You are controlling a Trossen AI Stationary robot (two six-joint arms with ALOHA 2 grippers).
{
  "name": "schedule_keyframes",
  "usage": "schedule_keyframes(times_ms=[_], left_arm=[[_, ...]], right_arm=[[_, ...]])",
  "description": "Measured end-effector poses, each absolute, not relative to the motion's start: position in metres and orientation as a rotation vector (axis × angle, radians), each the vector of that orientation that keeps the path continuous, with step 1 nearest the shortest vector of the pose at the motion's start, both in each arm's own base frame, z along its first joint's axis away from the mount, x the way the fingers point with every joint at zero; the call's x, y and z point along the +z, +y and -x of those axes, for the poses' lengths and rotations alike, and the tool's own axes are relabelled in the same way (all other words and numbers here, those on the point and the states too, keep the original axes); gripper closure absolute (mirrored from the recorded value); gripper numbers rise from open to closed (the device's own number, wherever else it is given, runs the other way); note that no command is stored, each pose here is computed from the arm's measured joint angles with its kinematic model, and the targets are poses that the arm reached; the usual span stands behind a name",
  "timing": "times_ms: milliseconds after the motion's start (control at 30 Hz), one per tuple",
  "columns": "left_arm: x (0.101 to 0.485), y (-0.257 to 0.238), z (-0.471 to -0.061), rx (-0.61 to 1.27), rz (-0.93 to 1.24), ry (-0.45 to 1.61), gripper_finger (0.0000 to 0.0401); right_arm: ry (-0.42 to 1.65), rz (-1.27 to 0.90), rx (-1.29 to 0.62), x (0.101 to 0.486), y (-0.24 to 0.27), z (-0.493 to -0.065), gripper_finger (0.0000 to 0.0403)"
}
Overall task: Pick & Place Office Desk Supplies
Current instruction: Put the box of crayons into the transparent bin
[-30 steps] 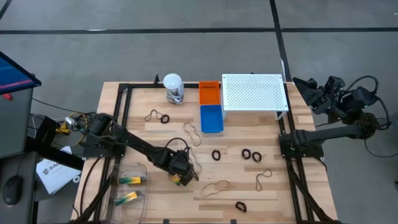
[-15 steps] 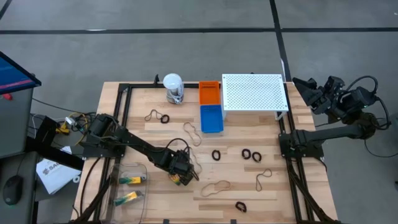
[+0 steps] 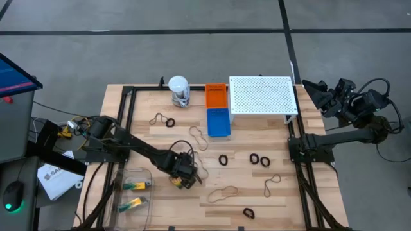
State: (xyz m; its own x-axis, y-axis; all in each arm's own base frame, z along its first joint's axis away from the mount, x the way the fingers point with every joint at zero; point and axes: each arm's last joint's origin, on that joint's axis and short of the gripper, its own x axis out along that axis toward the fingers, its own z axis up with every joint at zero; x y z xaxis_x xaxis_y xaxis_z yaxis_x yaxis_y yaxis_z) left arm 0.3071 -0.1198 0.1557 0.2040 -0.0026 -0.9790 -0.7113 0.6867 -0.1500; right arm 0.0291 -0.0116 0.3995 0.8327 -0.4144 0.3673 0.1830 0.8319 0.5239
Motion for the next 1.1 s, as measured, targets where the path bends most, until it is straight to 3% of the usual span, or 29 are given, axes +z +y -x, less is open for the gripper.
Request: schedule_keyframes(times_ms=[333,600,833,1100], left_arm=[[0.202,-0.097,-0.288,0.434,0.547,1.294,0.0099],[0.253,-0.084,-0.244,0.350,0.461,1.313,0.0100],[0.283,-0.105,-0.197,0.285,0.520,1.314,0.0101],[0.288,-0.144,-0.154,0.284,0.544,1.379,0.0101]], right_arm=[[-0.492,-0.480,-0.362,0.399,-0.012,-0.029,0.0179],[-0.494,-0.466,-0.394,0.399,-0.013,-0.028,0.0179],[-0.489,-0.434,-0.433,0.399,-0.014,-0.028,0.0179],[-0.488,-0.423,-0.456,0.399,-0.014,-0.028,0.0179]])
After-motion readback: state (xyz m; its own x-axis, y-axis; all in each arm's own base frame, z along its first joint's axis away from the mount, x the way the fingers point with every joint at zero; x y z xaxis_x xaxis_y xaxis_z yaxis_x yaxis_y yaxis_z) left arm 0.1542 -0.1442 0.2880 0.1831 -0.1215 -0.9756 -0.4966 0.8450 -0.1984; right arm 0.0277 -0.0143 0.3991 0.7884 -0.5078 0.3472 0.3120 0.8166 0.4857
